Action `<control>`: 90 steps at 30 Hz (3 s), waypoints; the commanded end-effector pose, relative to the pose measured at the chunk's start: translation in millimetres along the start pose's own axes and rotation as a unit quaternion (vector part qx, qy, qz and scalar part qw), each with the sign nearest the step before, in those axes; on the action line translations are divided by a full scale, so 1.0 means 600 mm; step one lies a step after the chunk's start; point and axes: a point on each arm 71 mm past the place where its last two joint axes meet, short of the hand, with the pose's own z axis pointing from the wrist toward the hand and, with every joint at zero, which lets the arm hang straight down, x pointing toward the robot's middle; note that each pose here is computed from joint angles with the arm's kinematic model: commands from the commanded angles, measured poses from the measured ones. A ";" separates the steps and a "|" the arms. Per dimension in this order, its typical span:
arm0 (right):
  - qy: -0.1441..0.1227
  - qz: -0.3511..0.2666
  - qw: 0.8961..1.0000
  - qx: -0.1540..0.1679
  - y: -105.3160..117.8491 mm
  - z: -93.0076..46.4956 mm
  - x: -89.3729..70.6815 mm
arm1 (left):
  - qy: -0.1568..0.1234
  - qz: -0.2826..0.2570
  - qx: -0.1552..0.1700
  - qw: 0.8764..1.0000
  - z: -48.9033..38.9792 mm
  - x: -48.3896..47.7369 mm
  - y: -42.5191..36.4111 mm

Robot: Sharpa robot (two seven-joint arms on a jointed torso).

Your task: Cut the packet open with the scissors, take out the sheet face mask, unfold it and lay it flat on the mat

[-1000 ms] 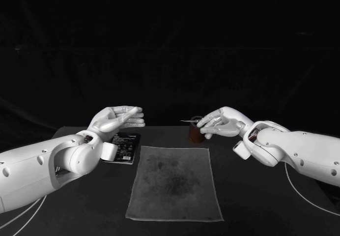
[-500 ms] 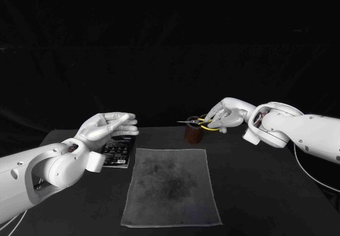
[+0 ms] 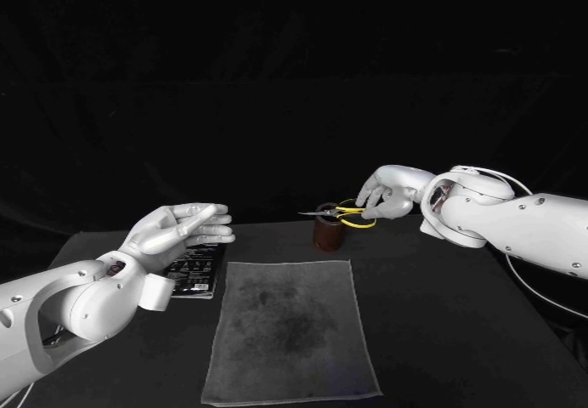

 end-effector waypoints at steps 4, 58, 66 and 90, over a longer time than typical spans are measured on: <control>-0.035 -0.081 0.996 0.015 0.002 0.004 -0.011 | 0.010 -0.011 0.004 1.000 0.002 0.007 -0.004; 0.021 -0.097 0.994 0.046 -0.007 0.044 0.007 | 0.011 -0.007 -0.003 1.000 0.011 0.010 -0.006; 0.023 -0.095 0.994 0.046 -0.004 0.052 0.011 | 0.013 -0.007 -0.005 1.000 0.013 0.011 -0.005; 0.003 -0.097 0.994 0.040 -0.006 0.066 0.024 | 0.014 -0.007 -0.004 1.000 0.014 0.012 -0.005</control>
